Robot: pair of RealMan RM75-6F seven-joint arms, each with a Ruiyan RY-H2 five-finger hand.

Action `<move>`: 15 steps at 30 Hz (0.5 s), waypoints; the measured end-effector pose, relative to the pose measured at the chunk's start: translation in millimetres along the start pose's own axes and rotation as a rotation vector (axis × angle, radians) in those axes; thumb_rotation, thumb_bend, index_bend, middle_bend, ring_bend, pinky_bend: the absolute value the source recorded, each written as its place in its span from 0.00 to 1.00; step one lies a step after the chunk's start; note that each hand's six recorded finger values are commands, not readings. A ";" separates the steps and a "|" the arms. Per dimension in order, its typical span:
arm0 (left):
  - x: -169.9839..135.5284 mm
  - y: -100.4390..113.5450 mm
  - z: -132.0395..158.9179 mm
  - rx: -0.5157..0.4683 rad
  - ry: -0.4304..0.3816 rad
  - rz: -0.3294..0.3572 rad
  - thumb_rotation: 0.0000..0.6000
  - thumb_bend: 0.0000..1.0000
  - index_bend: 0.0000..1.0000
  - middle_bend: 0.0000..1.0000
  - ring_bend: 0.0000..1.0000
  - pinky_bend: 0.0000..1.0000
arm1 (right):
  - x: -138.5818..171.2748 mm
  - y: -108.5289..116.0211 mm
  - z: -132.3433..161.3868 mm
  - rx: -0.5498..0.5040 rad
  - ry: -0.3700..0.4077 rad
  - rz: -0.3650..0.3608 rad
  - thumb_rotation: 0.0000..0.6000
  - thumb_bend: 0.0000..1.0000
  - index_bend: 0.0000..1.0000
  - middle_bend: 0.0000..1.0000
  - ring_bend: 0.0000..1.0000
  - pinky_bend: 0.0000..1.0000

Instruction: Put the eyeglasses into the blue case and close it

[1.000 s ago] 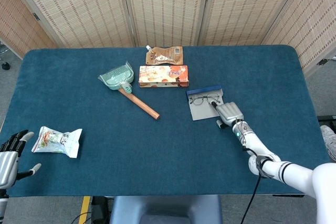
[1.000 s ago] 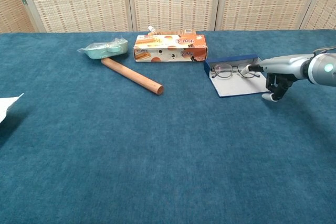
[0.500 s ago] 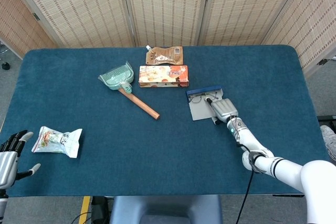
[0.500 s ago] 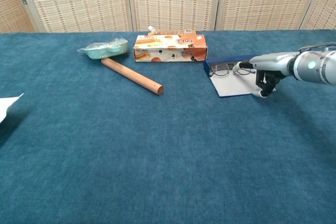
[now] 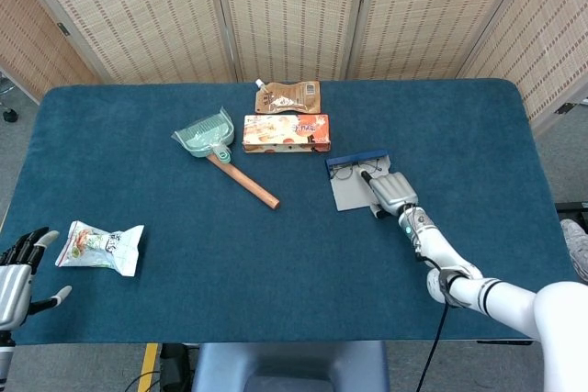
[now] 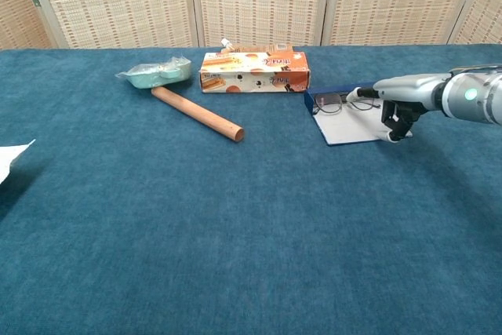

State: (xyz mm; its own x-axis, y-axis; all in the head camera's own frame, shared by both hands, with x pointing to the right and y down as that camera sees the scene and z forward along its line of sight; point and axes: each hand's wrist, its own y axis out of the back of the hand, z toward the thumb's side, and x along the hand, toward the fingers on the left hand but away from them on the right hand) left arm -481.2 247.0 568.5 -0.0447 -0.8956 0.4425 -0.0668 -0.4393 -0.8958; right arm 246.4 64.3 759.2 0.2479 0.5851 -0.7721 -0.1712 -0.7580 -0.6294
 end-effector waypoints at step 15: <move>-1.0 1.7 6.4 -0.006 -0.018 0.005 1.00 0.19 0.18 0.15 0.15 0.27 | 38.1 -0.8 -25.0 -0.026 -0.056 -0.200 1.00 0.21 0.10 0.50 0.51 0.72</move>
State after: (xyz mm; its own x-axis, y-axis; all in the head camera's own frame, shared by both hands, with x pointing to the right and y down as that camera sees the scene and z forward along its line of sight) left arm -475.0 246.8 566.3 -0.0274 -0.8988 0.4375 -0.0725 -0.4347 -0.8976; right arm 279.8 80.0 732.4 0.2212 0.7392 -0.6361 -0.0985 -0.6320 -0.7687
